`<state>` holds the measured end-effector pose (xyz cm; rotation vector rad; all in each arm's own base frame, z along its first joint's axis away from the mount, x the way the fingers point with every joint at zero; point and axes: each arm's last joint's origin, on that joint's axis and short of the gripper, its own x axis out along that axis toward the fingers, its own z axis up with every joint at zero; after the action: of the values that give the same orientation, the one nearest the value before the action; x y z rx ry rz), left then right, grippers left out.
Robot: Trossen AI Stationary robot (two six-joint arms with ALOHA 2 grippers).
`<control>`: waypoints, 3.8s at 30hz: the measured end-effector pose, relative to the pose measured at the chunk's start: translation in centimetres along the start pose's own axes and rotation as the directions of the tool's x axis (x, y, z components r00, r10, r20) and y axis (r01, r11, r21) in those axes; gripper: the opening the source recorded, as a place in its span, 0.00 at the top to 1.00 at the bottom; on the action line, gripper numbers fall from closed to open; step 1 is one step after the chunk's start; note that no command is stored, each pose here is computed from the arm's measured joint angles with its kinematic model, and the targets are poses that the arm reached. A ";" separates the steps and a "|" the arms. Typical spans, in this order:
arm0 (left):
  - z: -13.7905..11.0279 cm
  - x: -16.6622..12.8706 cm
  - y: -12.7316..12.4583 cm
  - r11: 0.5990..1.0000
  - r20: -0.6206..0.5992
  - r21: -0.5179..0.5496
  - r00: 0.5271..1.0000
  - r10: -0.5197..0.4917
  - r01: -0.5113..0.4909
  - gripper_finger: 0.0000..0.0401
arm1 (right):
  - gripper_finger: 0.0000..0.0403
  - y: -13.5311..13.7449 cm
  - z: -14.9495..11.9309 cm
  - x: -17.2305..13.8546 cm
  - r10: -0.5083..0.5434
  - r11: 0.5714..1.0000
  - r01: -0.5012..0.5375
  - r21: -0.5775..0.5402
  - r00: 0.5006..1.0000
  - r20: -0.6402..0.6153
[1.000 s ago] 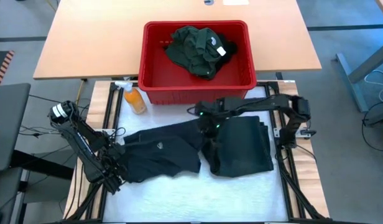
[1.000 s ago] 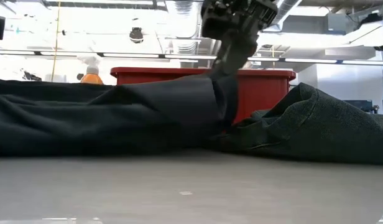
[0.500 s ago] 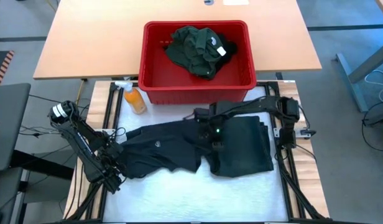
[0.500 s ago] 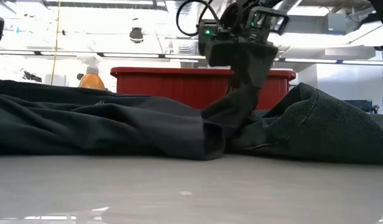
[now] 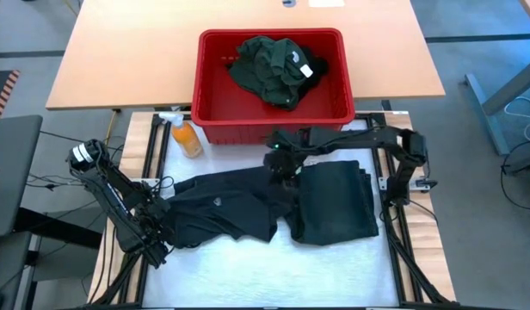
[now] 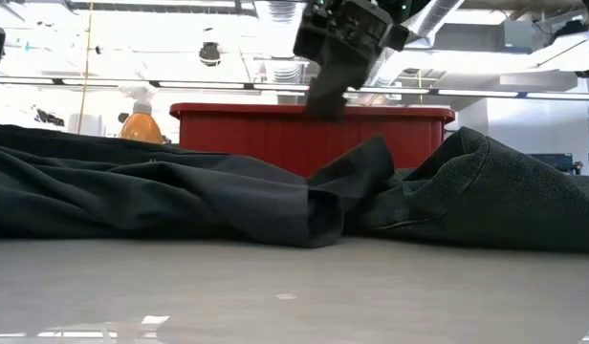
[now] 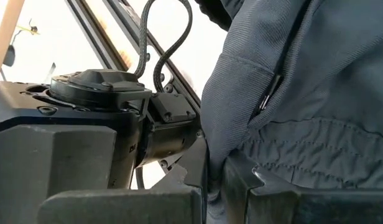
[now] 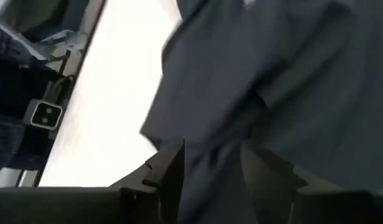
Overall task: Fold laundry
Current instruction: Fold the black shorts
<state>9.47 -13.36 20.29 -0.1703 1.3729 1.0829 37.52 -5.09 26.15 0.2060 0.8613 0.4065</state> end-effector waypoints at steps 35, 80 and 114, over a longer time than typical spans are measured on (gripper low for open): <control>0.1 0.0 0.0 0.999 0.052 0.038 0.999 -0.016 0.014 0.97 | 0.95 -1.6 0.7 10.3 -0.055 0.995 0.068 -0.071 0.985 0.161; 3.5 0.6 -0.6 0.996 0.130 0.091 0.991 0.011 -0.023 0.97 | 0.35 -2.7 -0.6 3.0 -0.231 0.970 0.234 0.062 0.971 -0.056; 6.7 -5.4 -1.1 0.910 0.288 0.409 0.936 -0.202 0.070 0.99 | 0.96 4.1 0.5 -5.7 -0.225 0.969 0.220 0.109 0.974 0.034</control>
<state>15.82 -12.27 26.03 0.1991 1.2277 0.6608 33.48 -3.81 31.79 0.2120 0.8509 0.1458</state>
